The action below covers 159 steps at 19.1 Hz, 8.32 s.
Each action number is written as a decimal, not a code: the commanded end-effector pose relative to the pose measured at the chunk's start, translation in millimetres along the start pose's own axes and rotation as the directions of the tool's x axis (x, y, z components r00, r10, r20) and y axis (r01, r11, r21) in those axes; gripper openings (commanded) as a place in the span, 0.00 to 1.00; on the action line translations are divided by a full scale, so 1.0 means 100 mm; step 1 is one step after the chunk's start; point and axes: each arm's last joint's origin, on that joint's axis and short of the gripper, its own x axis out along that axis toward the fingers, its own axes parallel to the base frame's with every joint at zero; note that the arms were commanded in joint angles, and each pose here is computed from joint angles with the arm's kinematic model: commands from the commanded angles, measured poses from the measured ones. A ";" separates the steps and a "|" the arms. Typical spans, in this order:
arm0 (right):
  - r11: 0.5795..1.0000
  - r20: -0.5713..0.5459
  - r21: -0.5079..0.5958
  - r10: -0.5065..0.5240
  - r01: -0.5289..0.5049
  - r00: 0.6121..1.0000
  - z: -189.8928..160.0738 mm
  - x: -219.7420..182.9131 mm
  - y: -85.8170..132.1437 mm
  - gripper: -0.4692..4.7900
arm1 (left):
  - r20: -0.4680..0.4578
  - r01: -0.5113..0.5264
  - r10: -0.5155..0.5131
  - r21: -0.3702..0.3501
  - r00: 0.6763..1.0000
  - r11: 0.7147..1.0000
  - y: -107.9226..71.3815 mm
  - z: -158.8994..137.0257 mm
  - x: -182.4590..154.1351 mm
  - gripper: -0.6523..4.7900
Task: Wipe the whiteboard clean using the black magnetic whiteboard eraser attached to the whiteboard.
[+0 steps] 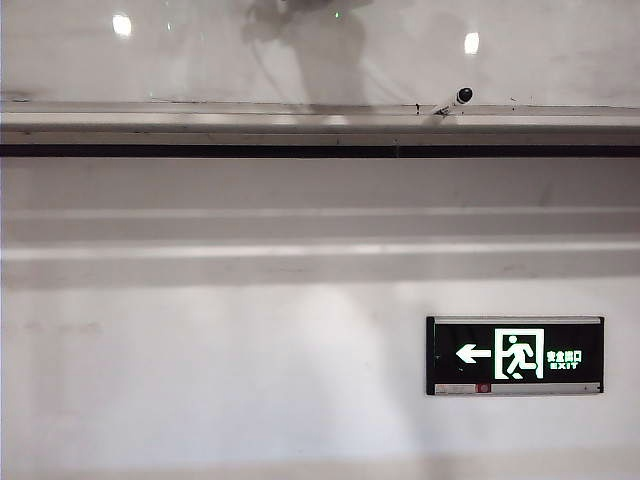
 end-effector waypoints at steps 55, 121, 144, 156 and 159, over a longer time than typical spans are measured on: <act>0.774 -0.387 -0.506 -0.598 0.380 0.702 0.30 -0.46 -2.41 0.16 | 0.088 0.030 -0.031 0.006 0.996 1.000 0.00 0.07 0.07 0.11; 0.986 -0.227 -0.121 -0.142 0.116 0.963 2.41 -1.76 -1.71 0.08 | -0.029 0.075 -0.076 -0.030 0.997 0.997 -0.04 0.03 -0.27 0.11; 0.991 -0.396 0.124 0.088 -0.042 0.914 0.02 -4.16 -1.19 0.08 | -0.122 -0.066 0.055 -0.091 0.991 0.994 -0.21 -2.30 -1.48 0.11; 0.988 -0.397 0.148 0.015 0.048 0.918 -0.29 -4.56 -1.15 0.08 | -0.081 -0.031 0.023 -0.096 0.996 0.995 -0.23 -2.92 -1.29 0.11; 0.988 -0.403 0.148 0.016 0.047 0.915 -0.30 -4.56 -1.15 0.08 | -0.109 -0.034 0.023 -0.093 0.994 0.995 -0.24 -3.05 -1.26 0.11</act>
